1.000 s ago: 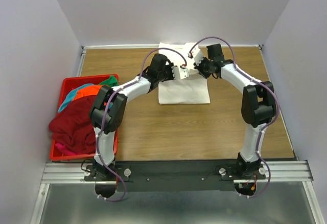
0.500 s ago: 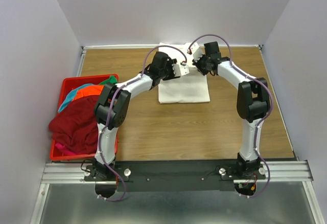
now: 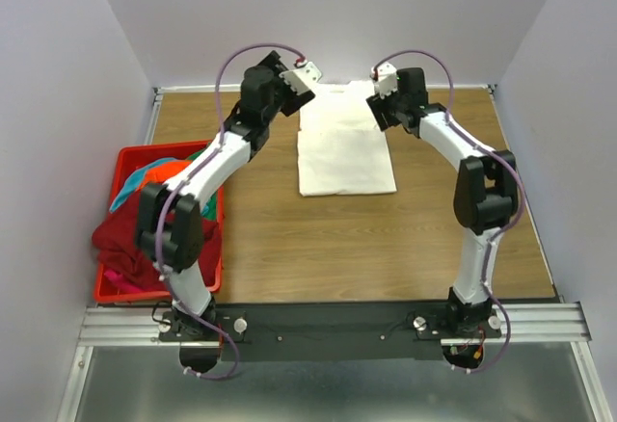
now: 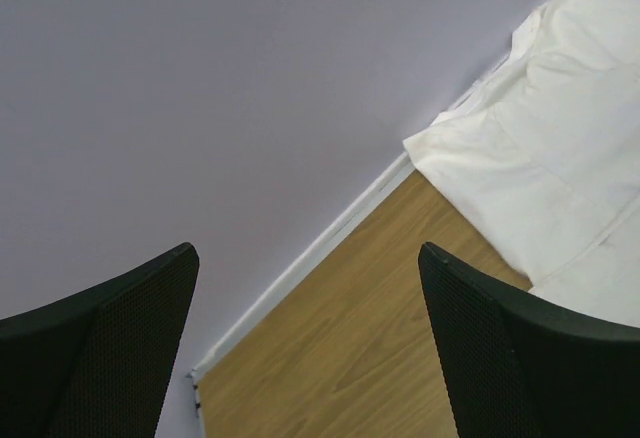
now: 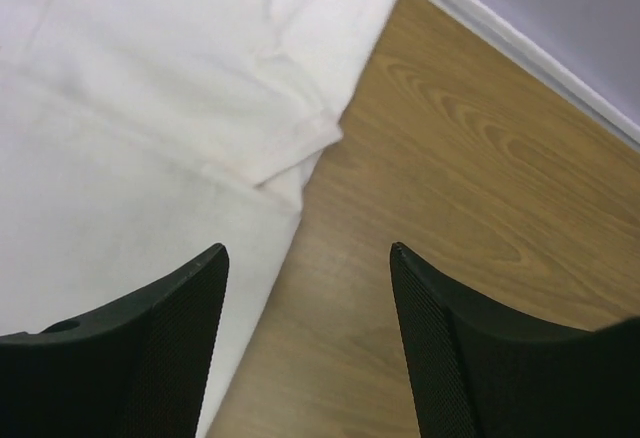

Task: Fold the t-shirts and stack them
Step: Fold the tshirt

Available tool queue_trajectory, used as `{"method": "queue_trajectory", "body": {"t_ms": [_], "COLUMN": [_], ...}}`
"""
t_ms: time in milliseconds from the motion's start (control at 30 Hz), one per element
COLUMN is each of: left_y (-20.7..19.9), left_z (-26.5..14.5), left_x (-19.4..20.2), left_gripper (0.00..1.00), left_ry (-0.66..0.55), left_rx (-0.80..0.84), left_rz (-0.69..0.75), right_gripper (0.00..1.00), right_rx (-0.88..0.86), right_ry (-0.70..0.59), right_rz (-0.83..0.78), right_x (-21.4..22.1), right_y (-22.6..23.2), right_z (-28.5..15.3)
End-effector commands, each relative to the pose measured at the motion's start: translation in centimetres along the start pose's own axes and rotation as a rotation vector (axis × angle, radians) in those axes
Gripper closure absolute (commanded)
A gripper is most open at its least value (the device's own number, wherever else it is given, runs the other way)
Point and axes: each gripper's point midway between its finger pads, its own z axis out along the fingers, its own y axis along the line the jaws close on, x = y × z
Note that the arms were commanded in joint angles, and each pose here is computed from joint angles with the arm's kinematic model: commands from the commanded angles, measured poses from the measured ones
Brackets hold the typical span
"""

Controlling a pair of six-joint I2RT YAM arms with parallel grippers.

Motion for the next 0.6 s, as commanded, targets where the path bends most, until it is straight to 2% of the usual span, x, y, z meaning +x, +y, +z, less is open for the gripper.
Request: {"method": "queue_trajectory", "body": {"t_ms": [0,33,67,100,133,167,200,367,567], "left_y": [-2.5,-3.6,-5.9,-8.5,-10.0,-13.4,-14.8,-21.4,-23.4], "left_z": [-5.8,-6.7,-7.8,-9.7,-10.6,-12.4,-13.1,-15.4,-14.4], "left_x": [-3.8,-3.4,-3.5,-1.6,-0.9,0.4,1.1,4.8,6.5], "left_gripper": [0.05,0.08,0.11,0.13,0.13,0.14,0.15,0.19,0.20], "left_ry": [-0.200,-0.213,-0.249,-0.238,-0.243,-0.251,-0.248,-0.171,-0.124], "left_rx": [0.165,0.204,0.284,0.342,0.370,0.438,0.468,0.647,0.672], "left_rz": [0.115,0.115,0.183,0.237,0.292,0.391,0.414,0.393,0.412], "right_gripper": [0.24,0.22,0.21,0.20,0.19,0.18,0.18,0.17,0.17], "right_rx": [-0.411,-0.417,-0.557,-0.637,-0.707,-0.729,-0.755,-0.717,-0.719], "right_ry": [-0.200,-0.199,-0.258,-0.268,-0.257,-0.287,-0.278,-0.149,-0.083], "right_rz": [-0.278,-0.353,-0.423,-0.562,-0.596,-0.643,-0.692,-0.734,-0.735], "right_x": [-1.4,-0.6,0.2,2.8,5.2,5.5,7.6,11.0,12.8], "right_y": [6.5,6.6,9.3,10.8,12.3,12.8,13.6,12.9,12.9], "right_z": [-7.6,-8.8,-10.5,-12.5,-12.8,-14.2,-14.4,-13.3,-12.0]}}
